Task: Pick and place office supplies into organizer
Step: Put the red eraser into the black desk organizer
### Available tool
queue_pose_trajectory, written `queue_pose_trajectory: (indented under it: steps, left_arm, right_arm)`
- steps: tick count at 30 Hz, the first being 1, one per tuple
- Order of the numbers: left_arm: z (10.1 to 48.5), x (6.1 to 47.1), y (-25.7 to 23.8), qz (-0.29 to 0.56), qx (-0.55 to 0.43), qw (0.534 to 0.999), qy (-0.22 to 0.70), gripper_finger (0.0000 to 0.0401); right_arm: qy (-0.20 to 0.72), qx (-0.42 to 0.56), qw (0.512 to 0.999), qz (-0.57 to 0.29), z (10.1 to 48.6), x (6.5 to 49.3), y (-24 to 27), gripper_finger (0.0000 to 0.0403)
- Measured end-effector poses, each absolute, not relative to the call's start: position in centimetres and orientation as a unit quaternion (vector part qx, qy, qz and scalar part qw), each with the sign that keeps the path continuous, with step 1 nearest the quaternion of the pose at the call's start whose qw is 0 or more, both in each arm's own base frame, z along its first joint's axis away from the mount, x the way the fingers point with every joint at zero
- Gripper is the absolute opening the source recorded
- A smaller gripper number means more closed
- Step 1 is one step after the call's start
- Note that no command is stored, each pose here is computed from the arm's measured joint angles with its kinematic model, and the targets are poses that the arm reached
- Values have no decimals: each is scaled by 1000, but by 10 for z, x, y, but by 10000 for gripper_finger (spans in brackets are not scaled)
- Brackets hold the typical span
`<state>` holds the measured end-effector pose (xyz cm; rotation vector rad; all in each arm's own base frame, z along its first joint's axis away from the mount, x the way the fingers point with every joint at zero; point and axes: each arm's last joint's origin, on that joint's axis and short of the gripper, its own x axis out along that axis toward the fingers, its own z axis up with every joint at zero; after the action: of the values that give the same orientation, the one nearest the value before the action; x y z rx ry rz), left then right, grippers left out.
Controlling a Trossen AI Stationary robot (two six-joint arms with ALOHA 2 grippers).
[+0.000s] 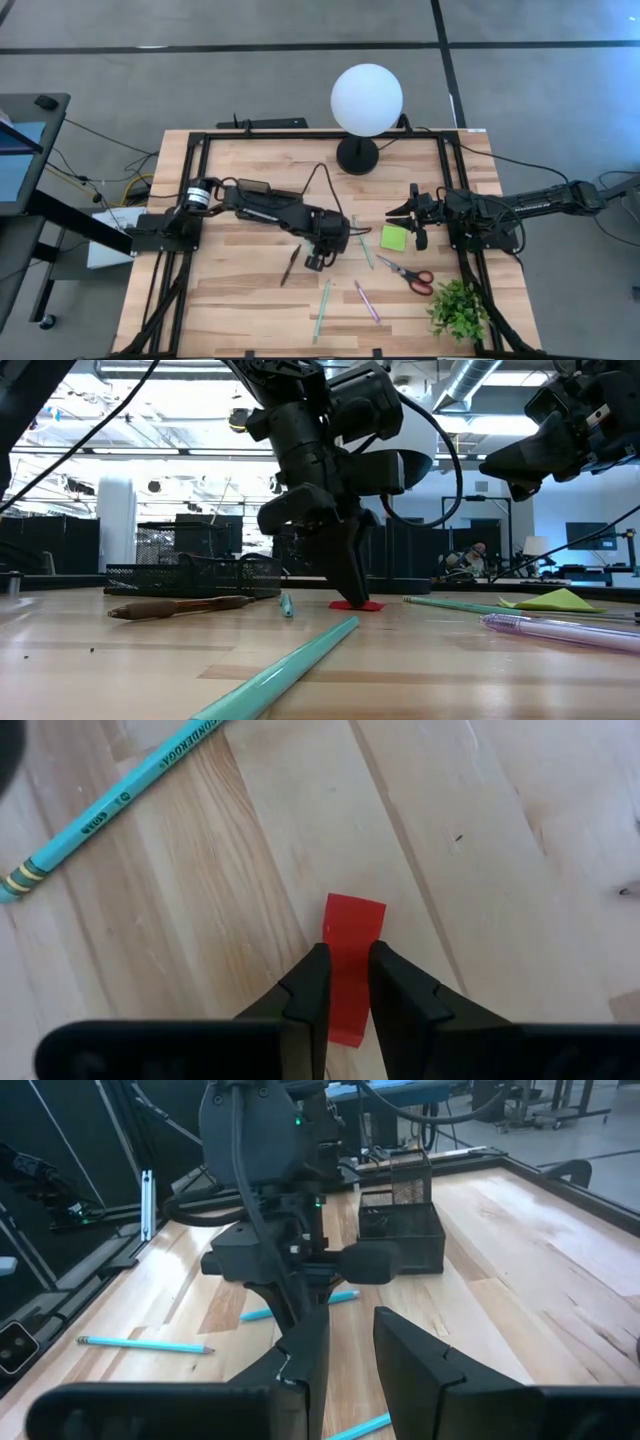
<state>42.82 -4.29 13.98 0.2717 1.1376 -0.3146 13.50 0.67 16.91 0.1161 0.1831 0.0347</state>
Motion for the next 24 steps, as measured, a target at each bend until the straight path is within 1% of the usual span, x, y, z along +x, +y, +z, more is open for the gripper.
queue_pose_trajectory:
  steps: [4,9,11,18,21,24]
  left_arm:
    - [140,427,-47,-138,141,820,537,53]
    - [145,423,-54,-129,132,815,549,53]
    - [152,419,-56,-123,129,804,568,53]
    - [186,410,-62,-58,137,783,604,53]
    - [197,397,-62,-10,152,750,644,53]
    - [205,378,-58,47,162,701,693,53]
  right_arm:
    - [91,58,994,17,169,135,7,77]
    - [91,58,994,17,169,135,7,77]
    - [91,57,994,17,169,135,7,77]
    - [90,57,994,17,169,135,7,77]
    - [90,58,994,17,169,135,7,77]
    - [90,58,994,17,169,135,7,77]
